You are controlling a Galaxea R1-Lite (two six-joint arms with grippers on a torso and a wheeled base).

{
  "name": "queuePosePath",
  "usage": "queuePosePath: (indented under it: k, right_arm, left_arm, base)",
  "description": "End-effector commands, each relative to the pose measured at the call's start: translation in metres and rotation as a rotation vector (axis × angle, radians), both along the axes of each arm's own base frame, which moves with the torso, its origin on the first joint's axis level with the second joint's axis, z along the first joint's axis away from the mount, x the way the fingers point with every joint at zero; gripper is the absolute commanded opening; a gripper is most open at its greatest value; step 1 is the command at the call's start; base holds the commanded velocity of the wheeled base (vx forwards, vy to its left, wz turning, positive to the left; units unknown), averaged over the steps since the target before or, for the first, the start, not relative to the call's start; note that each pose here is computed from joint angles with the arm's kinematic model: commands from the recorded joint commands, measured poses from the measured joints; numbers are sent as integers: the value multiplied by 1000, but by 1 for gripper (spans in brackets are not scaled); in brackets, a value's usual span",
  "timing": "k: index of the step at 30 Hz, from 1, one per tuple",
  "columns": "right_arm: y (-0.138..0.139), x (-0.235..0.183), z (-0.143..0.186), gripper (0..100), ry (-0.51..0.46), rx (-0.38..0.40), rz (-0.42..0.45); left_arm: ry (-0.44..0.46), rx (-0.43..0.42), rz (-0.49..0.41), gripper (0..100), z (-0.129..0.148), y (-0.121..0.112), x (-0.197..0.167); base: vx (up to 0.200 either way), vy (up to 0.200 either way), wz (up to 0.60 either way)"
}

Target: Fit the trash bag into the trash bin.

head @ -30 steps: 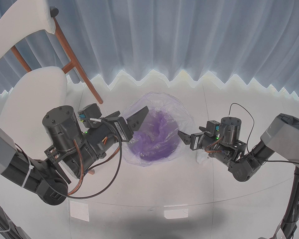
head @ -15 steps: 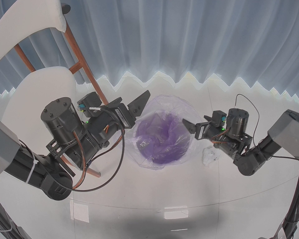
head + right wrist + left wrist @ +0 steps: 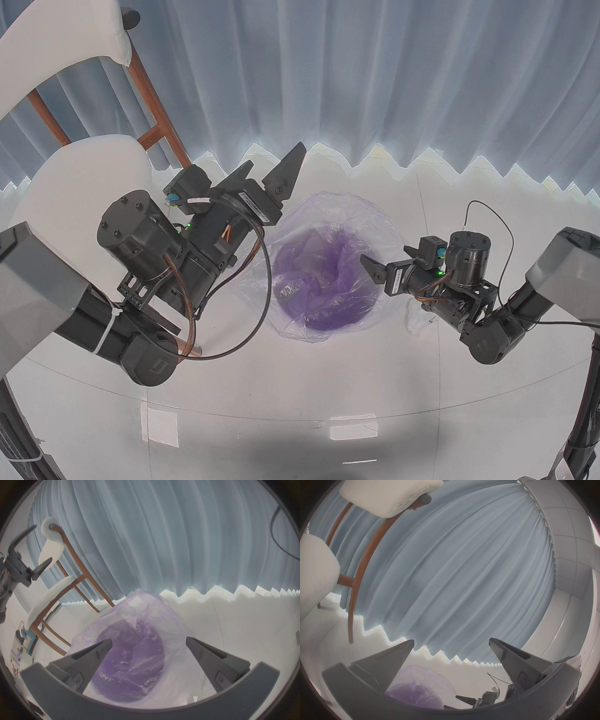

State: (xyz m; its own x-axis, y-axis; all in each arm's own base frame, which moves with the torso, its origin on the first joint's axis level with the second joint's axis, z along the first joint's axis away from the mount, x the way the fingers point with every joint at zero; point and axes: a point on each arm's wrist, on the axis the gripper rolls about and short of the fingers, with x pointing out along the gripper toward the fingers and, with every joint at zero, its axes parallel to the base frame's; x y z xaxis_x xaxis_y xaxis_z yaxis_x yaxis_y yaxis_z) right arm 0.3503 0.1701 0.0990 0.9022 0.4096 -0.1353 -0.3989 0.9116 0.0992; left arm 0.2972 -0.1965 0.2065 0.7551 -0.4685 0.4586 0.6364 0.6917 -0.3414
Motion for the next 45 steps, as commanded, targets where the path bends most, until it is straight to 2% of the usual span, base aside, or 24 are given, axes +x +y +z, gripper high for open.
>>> queuePosePath:
  k: [1,4,14,18,25,31,32,40,43,45]
  right_arm:
    - [13,15,-27,100,32,-17,11]
    - [8,23,-30,100,29,-19,-8]
    - [-2,38,-45,100,40,-38,-41]
    - [1,38,-54,100,60,-48,-37]
    - [7,45,-74,100,83,-66,-28]
    - [16,50,-80,100,79,-66,-14]
    - [16,50,-82,0,86,-68,-14]
    - [15,45,-84,0,135,-91,-10]
    - [12,40,-66,0,111,-78,-12]
    - [4,28,-39,0,83,-60,-18]
  left_arm:
    - [37,-17,-22,100,-9,-4,7]
    - [42,-46,-32,100,2,4,-2]
    - [200,107,-112,100,-1,26,-39]
    - [200,113,-113,100,-2,26,-40]
    - [172,206,-78,100,-13,25,-39]
    - [147,200,-73,100,-12,24,-37]
    - [143,198,-76,100,-11,24,-38]
    - [140,204,-74,100,-10,26,-39]
    - [129,220,-69,100,-11,25,-40]
    - [130,241,-70,100,-14,24,-41]
  base:
    - [0,0,0]
    - [0,0,0]
    - [0,0,0]
    - [0,0,0]
    - [0,0,0]
    - [0,0,0]
    - [0,0,0]
    - [0,0,0]
    - [0,0,0]
    - [0,0,0]
